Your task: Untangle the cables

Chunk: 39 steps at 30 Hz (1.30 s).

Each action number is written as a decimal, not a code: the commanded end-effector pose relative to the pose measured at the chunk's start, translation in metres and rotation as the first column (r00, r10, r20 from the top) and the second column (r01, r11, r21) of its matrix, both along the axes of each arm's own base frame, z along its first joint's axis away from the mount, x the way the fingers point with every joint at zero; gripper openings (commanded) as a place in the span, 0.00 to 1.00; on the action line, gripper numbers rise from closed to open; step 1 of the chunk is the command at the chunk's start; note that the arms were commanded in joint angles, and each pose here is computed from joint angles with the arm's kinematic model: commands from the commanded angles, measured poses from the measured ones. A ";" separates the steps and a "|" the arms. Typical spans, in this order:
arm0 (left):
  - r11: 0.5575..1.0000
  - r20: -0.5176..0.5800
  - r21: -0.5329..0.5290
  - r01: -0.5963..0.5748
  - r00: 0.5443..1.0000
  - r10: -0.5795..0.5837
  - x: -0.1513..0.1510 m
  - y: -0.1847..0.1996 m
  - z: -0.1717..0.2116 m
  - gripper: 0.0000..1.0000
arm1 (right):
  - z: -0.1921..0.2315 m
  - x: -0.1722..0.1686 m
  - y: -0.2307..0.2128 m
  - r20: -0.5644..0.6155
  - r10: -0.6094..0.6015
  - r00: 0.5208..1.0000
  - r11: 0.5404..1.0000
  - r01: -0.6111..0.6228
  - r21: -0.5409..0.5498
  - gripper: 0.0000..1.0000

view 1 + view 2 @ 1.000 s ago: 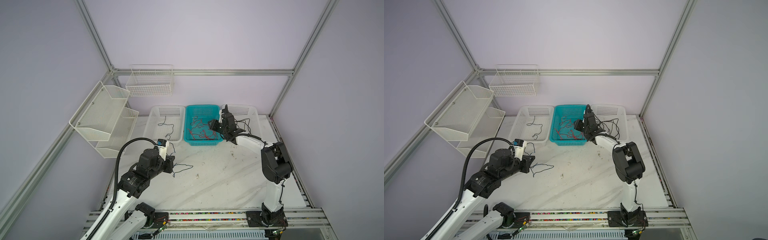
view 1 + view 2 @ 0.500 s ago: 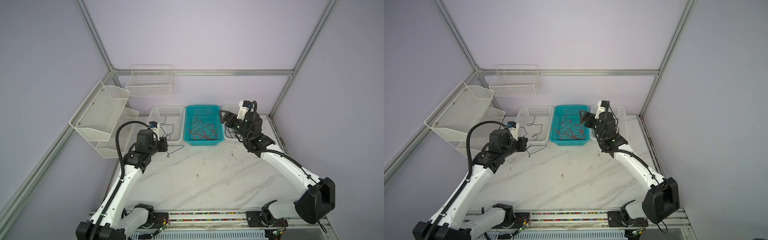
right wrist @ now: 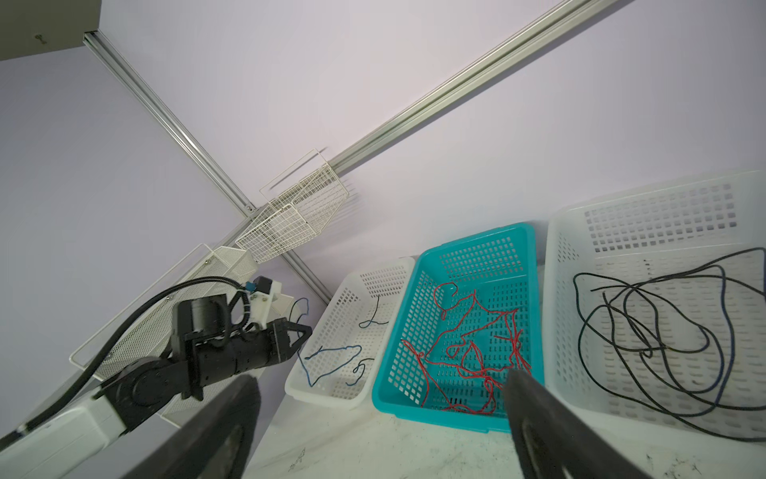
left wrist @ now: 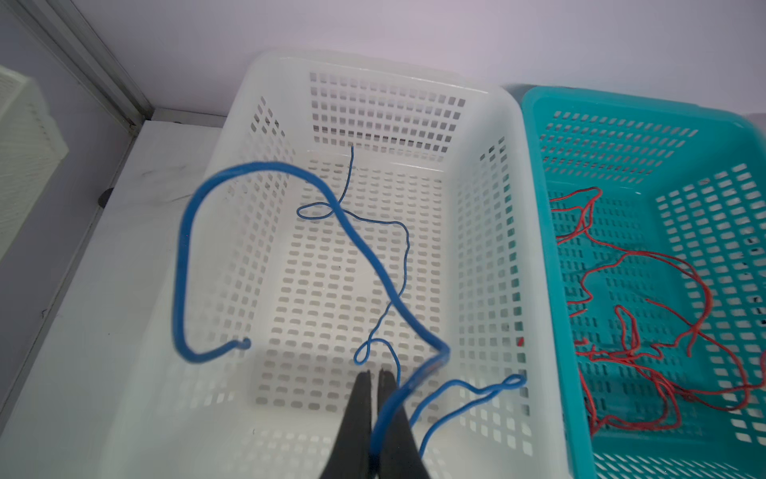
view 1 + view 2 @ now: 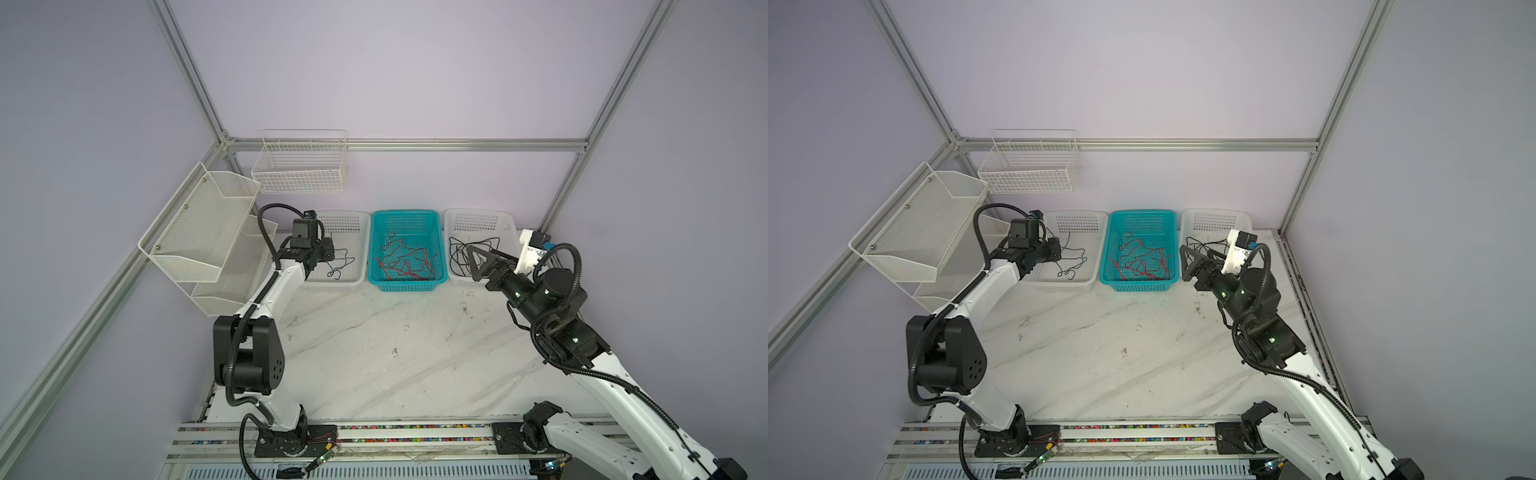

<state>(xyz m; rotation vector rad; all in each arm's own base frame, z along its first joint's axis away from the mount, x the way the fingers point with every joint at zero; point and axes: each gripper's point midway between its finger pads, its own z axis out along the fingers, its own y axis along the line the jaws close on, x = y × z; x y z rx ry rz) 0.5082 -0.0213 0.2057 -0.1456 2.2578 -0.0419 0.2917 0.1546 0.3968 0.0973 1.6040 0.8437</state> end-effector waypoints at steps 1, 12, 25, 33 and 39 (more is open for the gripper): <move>0.999 0.084 0.046 0.015 0.996 -0.019 0.030 0.003 0.038 0.00 | -0.014 -0.012 -0.008 -0.019 -0.010 1.000 0.999 0.009 -0.043 0.95; 0.998 0.019 0.008 0.069 0.997 -0.070 0.043 -0.009 0.012 0.30 | -0.035 -0.026 -0.040 -0.040 -0.139 0.989 0.988 0.136 -0.080 0.97; 0.985 0.208 -0.169 0.044 0.978 -0.008 -0.050 -0.018 0.097 1.00 | -0.080 -0.002 -0.091 0.017 -0.469 0.883 0.868 0.464 -0.177 0.97; 0.988 0.253 -0.080 -0.130 0.956 0.146 -0.133 0.020 0.056 1.00 | -0.098 -0.004 -0.141 0.252 -0.709 0.659 0.614 0.752 -0.239 0.97; 0.970 0.388 -0.018 -0.243 0.892 0.231 -0.165 0.048 0.015 1.00 | -0.139 0.034 -0.137 0.231 -0.720 0.655 0.562 0.744 -0.360 0.97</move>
